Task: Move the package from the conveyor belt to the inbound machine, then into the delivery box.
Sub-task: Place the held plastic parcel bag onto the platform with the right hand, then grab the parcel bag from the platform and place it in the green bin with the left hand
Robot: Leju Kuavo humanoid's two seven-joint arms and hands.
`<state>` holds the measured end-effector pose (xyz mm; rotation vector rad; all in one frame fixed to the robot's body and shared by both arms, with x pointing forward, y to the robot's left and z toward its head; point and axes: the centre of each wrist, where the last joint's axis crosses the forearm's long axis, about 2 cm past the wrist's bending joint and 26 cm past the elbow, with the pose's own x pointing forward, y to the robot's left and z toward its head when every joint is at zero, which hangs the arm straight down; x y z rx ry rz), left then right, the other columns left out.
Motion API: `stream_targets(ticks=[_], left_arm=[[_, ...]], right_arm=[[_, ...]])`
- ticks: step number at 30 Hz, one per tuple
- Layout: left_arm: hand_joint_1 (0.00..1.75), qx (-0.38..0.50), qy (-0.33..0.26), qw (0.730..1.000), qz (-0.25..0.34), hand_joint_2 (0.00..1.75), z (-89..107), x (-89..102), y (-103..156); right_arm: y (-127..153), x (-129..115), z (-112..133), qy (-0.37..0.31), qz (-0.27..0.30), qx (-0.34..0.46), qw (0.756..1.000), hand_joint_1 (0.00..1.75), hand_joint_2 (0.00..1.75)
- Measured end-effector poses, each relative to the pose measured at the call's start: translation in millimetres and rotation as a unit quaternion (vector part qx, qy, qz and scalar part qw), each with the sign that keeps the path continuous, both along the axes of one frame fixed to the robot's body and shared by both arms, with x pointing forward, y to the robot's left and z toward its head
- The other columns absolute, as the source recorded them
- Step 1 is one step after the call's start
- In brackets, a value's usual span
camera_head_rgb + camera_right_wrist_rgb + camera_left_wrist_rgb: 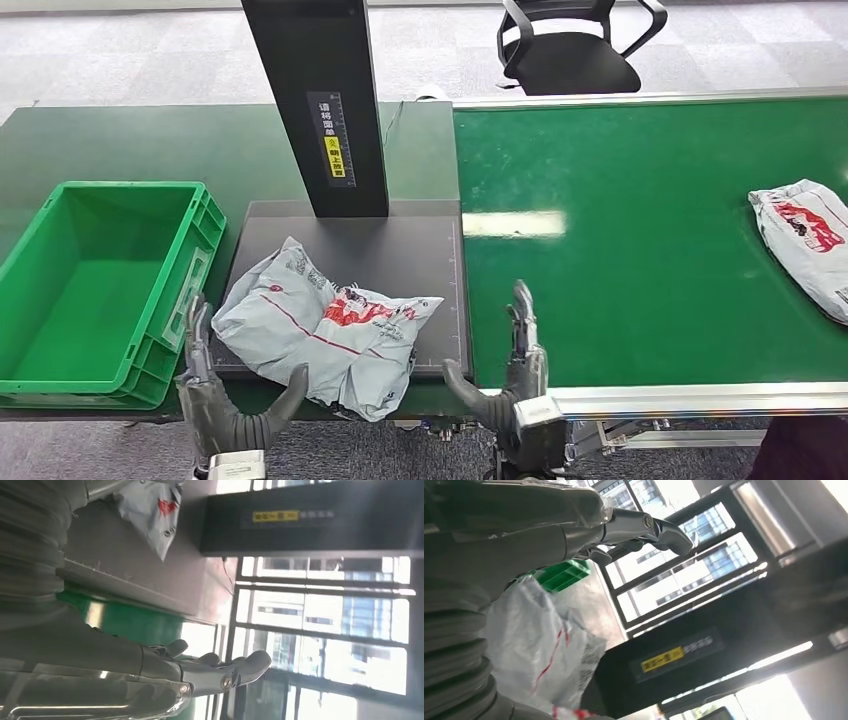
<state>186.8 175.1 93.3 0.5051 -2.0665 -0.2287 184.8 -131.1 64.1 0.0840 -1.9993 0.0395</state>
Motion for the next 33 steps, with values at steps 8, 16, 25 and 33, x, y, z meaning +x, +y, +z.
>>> stream_targets(ticks=[8,16,25,33], left_arm=[[0.00,0.115,0.085,0.990,-0.013,1.75,-17.8,9.8,-9.8],[0.00,0.208,0.158,0.964,-0.059,1.75,-50.1,28.4,-18.0],[0.00,0.255,0.229,0.934,-0.100,1.75,-77.0,47.7,-29.0],[1.70,0.264,0.227,0.930,-0.115,1.75,-82.7,59.1,-32.5]], right_arm=[[-10.9,-21.5,20.5,-0.025,-0.027,0.022,0.999,0.00,1.75],[-19.9,-9.7,28.0,-0.052,-0.018,0.022,0.998,0.00,1.75],[-22.4,5.7,30.6,-0.060,-0.008,0.028,0.998,0.00,1.75],[-22.9,5.5,26.9,-0.052,-0.013,0.026,0.998,0.00,1.75]])
